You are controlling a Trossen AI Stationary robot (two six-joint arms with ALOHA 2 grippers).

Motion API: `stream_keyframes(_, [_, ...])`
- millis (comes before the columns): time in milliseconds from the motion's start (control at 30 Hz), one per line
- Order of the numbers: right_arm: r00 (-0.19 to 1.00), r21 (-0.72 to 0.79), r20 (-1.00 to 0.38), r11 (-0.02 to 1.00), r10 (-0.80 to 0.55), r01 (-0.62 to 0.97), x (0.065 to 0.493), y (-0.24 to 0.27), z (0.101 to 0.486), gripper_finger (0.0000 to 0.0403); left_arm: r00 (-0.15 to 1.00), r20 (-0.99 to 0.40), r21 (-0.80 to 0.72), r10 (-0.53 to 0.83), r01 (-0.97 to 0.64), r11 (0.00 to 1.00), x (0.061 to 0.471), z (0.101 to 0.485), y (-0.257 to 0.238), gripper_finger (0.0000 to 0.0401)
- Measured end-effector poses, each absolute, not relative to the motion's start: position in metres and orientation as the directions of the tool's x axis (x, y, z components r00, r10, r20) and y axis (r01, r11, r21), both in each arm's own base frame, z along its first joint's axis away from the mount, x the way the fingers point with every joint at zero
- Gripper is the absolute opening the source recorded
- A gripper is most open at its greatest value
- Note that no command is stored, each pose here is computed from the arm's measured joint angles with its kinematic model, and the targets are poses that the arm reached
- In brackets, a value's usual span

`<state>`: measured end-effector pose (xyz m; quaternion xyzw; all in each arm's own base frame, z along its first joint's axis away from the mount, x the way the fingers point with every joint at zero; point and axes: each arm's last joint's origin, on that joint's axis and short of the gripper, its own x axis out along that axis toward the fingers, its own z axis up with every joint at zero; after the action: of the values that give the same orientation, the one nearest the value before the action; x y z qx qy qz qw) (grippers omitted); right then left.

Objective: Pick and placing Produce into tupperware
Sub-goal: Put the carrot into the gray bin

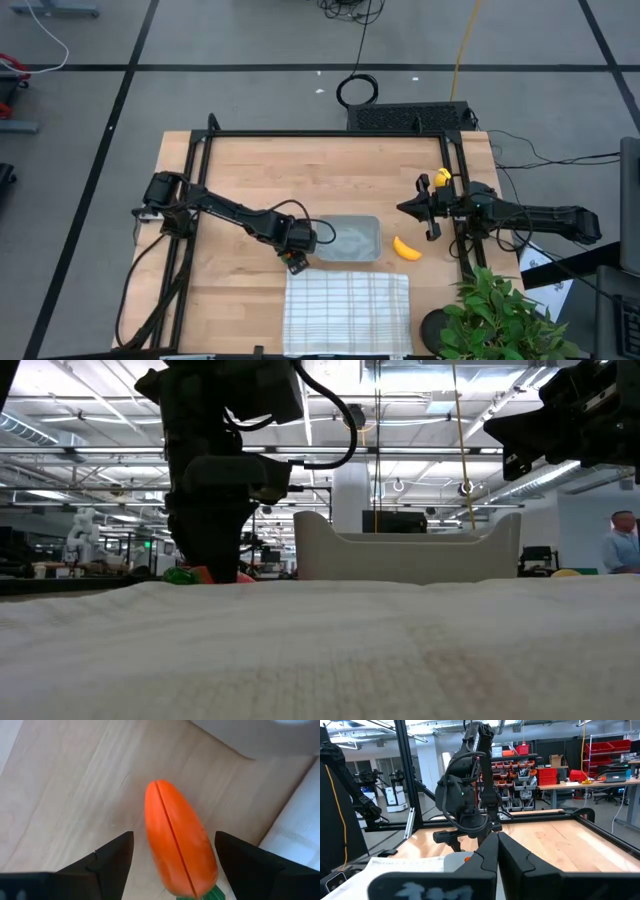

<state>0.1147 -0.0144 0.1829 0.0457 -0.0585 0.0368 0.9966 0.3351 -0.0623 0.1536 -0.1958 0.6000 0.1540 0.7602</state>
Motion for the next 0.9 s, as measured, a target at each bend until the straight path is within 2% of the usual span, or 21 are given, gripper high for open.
stream_keyframes(300, [0.991,0.088,0.116,0.993,0.068,-0.078,0.115,-0.014,0.183,0.0000,0.227,-0.974,-0.134,-0.027,-0.472,0.871,0.336,0.154,-0.057,0.0143])
stream_keyframes(400, [0.991,0.088,0.113,0.993,0.068,-0.078,0.115,-0.014,0.182,0.0000,0.223,-0.974,-0.146,-0.044,-0.465,0.873,0.336,0.154,-0.055,0.0117])
stream_keyframes(533, [0.992,0.089,0.111,0.993,0.068,-0.078,0.115,-0.014,0.182,0.0000,0.217,-0.974,-0.155,-0.059,-0.456,0.876,0.336,0.154,-0.053,0.0117])
stream_keyframes(700, [0.992,0.089,0.111,0.993,0.068,-0.078,0.115,-0.014,0.182,0.0000,0.183,-0.982,-0.130,-0.052,-0.447,0.885,0.332,0.162,-0.049,0.0144])
stream_keyframes(900, [0.992,0.089,0.110,0.993,0.068,-0.078,0.115,-0.015,0.182,0.0000,0.203,-0.979,-0.111,-0.020,-0.450,0.886,0.324,0.187,-0.040,0.0139])
